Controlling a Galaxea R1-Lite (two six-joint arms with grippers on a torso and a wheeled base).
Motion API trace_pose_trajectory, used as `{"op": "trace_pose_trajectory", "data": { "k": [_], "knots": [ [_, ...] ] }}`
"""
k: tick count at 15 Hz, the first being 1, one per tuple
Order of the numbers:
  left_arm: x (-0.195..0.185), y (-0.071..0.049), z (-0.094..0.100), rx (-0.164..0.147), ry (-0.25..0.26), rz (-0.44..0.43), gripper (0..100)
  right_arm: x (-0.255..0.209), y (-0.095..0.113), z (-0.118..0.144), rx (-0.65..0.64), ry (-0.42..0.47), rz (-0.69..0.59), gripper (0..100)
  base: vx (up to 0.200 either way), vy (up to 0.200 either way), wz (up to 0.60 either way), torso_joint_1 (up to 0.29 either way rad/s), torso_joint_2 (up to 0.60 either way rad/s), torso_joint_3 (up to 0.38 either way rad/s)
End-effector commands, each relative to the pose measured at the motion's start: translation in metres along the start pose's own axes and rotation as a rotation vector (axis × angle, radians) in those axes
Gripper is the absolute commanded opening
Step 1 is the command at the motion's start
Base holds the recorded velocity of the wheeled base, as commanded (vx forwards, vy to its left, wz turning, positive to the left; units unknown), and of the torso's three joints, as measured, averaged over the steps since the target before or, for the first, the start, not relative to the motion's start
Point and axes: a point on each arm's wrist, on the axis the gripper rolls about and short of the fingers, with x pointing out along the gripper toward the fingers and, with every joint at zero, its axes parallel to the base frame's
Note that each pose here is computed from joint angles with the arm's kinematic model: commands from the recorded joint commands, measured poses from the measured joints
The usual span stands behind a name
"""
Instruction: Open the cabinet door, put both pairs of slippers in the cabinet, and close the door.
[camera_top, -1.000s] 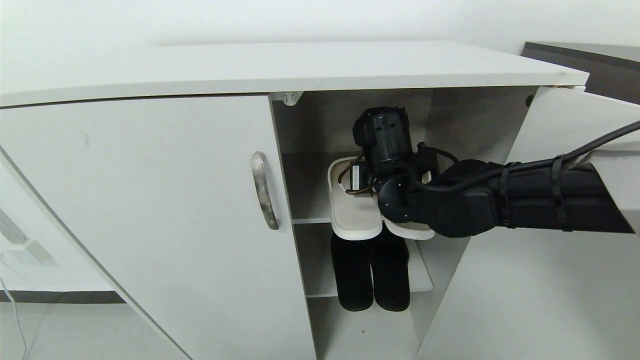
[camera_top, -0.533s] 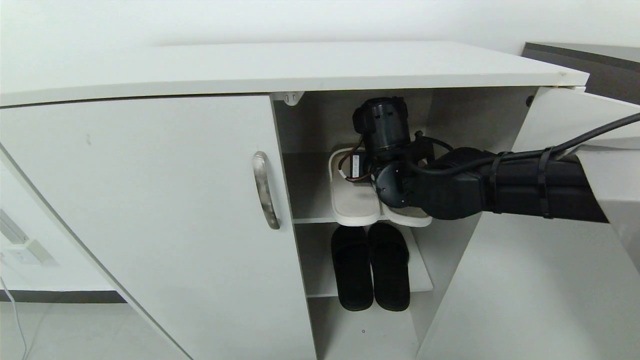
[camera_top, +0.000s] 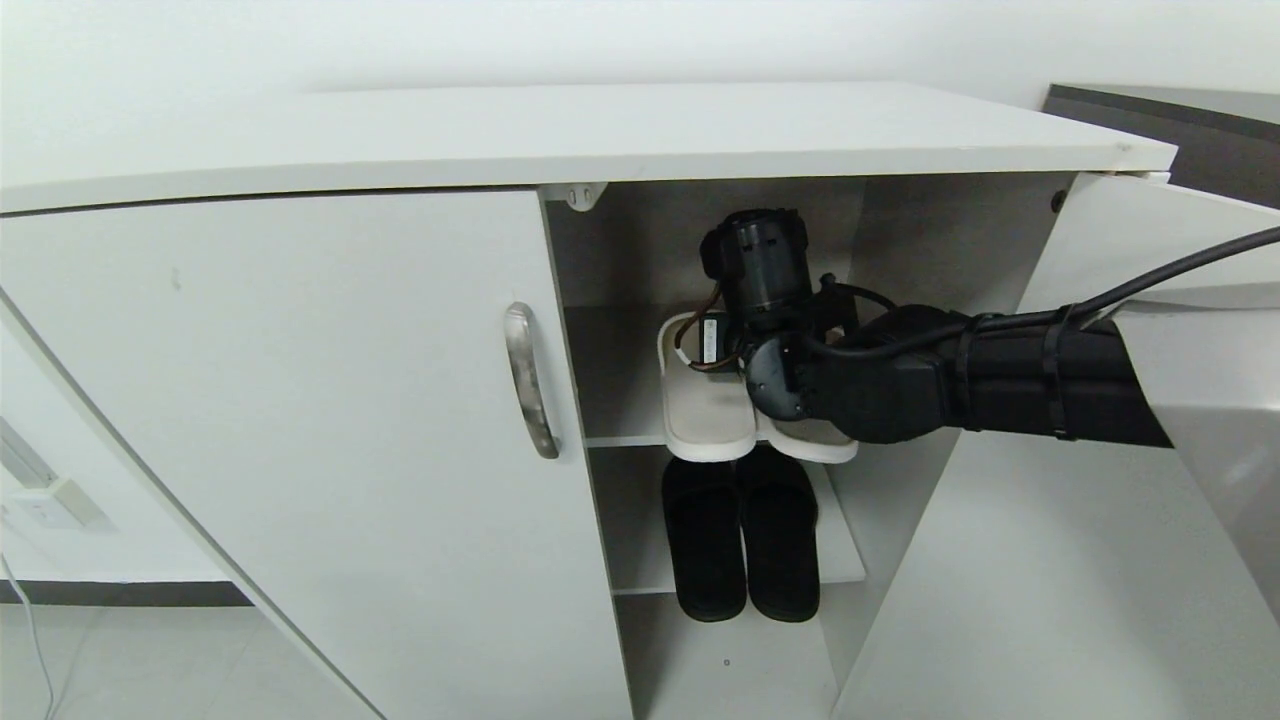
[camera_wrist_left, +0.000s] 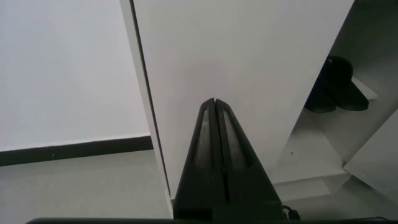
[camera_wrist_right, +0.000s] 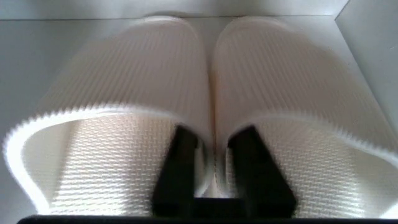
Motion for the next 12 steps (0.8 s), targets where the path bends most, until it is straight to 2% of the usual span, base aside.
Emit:
{"op": "trace_pose_trajectory", "data": {
  "k": [1, 7, 12],
  "knots": [
    [0.000, 0.000, 0.000, 0.000, 0.001, 0.001, 0, 0.000, 0.000, -0.001, -0.004, 0.004, 0.000, 100, 0.000, 0.000, 0.00, 0.000, 0.00, 0.000],
    [0.000, 0.000, 0.000, 0.000, 0.001, 0.001, 0, -0.034, -0.003, 0.005, -0.018, 0.009, 0.030, 100, 0.000, 0.000, 0.00, 0.000, 0.00, 0.000],
    [0.000, 0.000, 0.000, 0.000, 0.001, 0.002, 0, -0.085, -0.012, 0.004, -0.052, 0.019, 0.058, 100, 0.000, 0.000, 0.00, 0.000, 0.00, 0.000]
  ]
}}
